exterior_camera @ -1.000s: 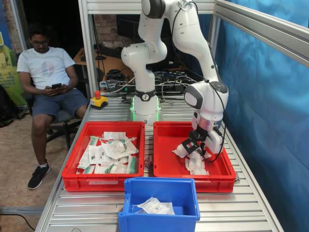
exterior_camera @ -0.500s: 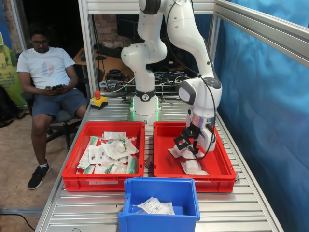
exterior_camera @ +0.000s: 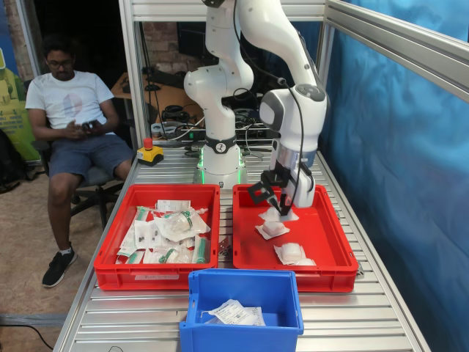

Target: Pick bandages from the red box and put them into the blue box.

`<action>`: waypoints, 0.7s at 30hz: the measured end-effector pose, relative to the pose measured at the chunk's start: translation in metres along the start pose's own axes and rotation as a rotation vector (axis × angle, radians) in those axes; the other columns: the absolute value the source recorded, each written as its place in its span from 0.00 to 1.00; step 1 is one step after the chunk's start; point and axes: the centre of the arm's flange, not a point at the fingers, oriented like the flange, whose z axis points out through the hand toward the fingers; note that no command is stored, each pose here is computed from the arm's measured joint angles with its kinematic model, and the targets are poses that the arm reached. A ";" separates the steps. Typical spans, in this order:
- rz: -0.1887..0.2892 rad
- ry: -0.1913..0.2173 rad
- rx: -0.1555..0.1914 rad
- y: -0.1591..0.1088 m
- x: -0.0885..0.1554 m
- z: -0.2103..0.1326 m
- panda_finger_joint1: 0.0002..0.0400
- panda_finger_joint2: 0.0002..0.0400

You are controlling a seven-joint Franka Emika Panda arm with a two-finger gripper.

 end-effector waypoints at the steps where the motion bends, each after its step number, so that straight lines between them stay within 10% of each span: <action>1: 0.004 0.001 0.001 -0.004 0.001 -0.005 0.06 0.06; 21: 0.134 -0.075 0.101 -0.106 0.018 -0.112 0.06 0.06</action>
